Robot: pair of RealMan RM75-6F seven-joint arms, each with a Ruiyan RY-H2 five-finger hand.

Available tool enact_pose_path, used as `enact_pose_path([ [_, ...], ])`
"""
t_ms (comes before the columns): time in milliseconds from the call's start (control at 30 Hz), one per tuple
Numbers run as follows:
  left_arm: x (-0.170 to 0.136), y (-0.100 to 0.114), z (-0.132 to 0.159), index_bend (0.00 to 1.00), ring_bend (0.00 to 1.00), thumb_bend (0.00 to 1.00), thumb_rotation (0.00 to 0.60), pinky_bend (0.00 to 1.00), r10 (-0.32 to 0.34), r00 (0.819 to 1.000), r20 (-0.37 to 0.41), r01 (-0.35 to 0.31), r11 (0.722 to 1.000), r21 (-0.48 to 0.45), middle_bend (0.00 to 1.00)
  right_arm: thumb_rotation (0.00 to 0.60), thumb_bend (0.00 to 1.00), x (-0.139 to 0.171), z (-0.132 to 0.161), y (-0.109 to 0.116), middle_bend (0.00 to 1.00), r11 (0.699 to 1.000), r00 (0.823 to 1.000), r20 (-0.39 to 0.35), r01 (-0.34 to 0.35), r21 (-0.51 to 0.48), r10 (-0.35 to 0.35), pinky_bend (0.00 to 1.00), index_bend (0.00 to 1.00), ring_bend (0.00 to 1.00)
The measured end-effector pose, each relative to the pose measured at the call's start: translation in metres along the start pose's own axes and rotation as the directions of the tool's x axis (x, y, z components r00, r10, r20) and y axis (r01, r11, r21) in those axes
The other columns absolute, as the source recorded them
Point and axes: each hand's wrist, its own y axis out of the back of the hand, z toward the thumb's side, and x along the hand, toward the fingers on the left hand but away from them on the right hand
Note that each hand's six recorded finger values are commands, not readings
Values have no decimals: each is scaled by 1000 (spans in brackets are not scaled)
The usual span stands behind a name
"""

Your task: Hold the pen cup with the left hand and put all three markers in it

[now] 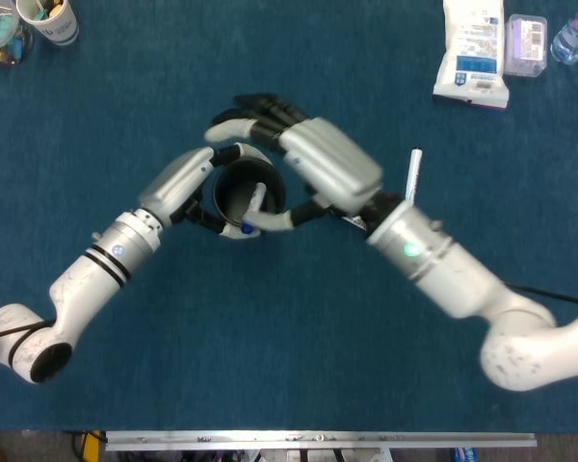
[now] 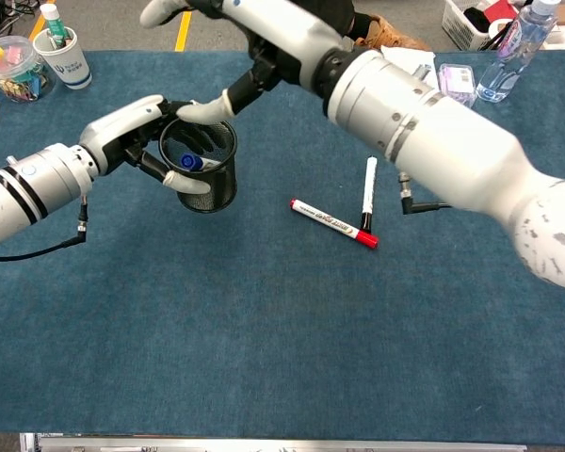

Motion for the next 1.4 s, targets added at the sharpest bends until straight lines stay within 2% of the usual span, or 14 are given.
enact_pose_path([
  [100,-4,6,-1,318,337,24,600,292,8,1000,4,-8,1000,19,409,600,207,16,-11,21,301,996,1000,5,28,88,-29,58,443,103],
  [233,-9,11,-1,318,337,24,600,292,14,1000,6,-14,999,37,408,600,213,41,-29,40,313,976,999,26,15,219,-21,59,488,103],
  [333,-11,12,-1,318,337,23,600,292,19,1000,13,-20,999,43,408,600,212,63,-45,47,313,940,998,54,-32,341,14,59,510,103],
  [367,-11,12,-1,318,337,23,600,292,18,1000,14,-19,999,47,408,600,212,73,-53,47,313,919,997,69,-58,389,34,59,512,103],
  [567,-13,9,-3,318,337,23,600,292,6,1000,18,-7,997,72,407,600,213,106,-89,38,313,809,985,127,-170,563,118,59,512,103],
  [633,-13,9,-3,318,336,23,600,292,5,1000,17,-6,998,70,407,600,214,112,-99,36,313,777,981,142,-194,599,135,59,512,103],
  [767,-13,7,-4,317,336,24,600,292,1,1000,14,-2,998,70,407,600,214,122,-123,27,308,694,969,177,-247,676,173,59,512,104],
  [967,-14,4,-8,316,335,23,600,292,-5,1000,6,5,997,74,406,600,214,129,-152,7,278,586,955,202,-292,756,215,59,512,101],
  [1200,-14,3,-9,315,335,23,600,292,-12,1000,3,11,997,72,406,600,223,123,-172,-19,251,501,950,201,-298,813,240,57,512,71],
  [1267,-14,3,-10,315,334,23,600,292,-11,1000,2,10,997,72,406,600,227,119,-176,-26,229,484,951,196,-293,825,241,43,512,50],
  [1400,-16,5,-12,315,334,24,600,292,-7,1000,-3,8,997,73,406,600,228,115,-181,-36,162,470,954,186,-278,837,234,0,512,0],
])
